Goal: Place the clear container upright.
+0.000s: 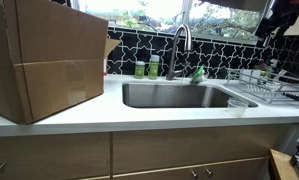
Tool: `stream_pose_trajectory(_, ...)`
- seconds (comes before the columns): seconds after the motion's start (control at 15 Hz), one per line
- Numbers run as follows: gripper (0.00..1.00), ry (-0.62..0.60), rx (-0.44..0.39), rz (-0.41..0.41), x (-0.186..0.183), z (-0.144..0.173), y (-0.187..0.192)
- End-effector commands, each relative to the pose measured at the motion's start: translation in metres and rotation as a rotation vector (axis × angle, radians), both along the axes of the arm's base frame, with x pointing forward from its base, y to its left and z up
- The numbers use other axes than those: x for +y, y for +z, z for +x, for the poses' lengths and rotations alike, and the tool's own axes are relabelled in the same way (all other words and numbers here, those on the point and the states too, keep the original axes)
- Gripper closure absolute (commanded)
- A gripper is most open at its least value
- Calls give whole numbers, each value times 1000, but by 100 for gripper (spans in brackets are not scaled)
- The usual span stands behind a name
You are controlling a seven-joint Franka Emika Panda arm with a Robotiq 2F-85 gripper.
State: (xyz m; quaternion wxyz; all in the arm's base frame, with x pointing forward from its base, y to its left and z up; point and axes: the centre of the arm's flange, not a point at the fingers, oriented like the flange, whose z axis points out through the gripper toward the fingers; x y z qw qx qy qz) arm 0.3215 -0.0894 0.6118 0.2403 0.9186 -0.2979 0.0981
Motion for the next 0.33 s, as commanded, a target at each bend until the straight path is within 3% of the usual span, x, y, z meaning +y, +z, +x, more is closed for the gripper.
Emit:
stream_pose_trajectory(0.0, 0, -40, -11, -10, 1, 0, -1)
stream_pose_trajectory(0.27, 0, -86, -27, -28, 6, 3, -3)
